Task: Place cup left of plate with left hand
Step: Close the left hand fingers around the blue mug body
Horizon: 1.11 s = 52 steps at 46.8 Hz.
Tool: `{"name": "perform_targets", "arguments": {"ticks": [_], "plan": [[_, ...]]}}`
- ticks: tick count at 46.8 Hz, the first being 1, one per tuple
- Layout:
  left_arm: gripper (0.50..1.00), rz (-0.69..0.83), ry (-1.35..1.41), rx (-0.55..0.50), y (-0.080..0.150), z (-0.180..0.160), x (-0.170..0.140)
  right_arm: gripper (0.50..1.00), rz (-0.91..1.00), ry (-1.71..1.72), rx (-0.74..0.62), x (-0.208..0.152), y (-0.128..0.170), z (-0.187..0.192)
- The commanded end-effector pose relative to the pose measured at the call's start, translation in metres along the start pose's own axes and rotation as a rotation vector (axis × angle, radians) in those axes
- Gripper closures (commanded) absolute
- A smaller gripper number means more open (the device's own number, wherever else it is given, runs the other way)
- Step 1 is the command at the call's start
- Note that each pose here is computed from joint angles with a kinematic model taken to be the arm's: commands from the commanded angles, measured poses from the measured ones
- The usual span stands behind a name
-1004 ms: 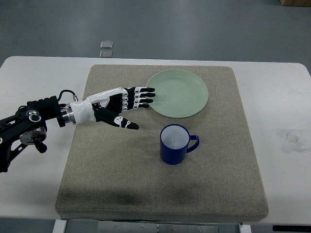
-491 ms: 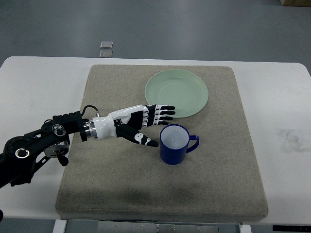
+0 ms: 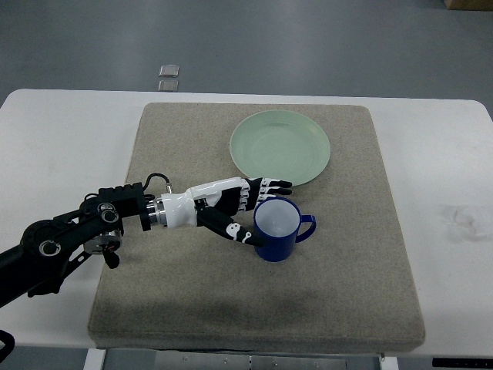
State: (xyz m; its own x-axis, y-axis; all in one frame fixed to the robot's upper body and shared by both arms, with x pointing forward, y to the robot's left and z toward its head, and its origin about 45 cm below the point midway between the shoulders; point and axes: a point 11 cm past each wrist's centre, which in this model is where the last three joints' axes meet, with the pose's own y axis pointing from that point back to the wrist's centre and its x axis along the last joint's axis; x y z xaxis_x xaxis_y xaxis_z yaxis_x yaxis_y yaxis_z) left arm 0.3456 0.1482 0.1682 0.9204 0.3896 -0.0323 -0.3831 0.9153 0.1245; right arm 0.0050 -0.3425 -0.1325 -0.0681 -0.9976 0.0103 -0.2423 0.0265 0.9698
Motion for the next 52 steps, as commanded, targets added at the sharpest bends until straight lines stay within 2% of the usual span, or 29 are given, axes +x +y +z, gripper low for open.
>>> {"name": "perform_targets", "arguments": {"ticks": [1, 15, 52], "plan": [[0.501, -0.006, 0.002, -0.007, -0.004, 0.001, -0.003, 0.568, 0.000, 0.000, 0.000, 0.000, 0.000, 0.000], [0.501, -0.031, 0.003, 0.020, -0.009, -0.007, -0.012, 0.568, 0.000, 0.000, 0.000, 0.000, 0.000, 0.000], [0.516, -0.027, -0.005, -0.001, -0.017, -0.003, -0.016, 0.568, 0.000, 0.000, 0.000, 0.000, 0.000, 0.000]]}}
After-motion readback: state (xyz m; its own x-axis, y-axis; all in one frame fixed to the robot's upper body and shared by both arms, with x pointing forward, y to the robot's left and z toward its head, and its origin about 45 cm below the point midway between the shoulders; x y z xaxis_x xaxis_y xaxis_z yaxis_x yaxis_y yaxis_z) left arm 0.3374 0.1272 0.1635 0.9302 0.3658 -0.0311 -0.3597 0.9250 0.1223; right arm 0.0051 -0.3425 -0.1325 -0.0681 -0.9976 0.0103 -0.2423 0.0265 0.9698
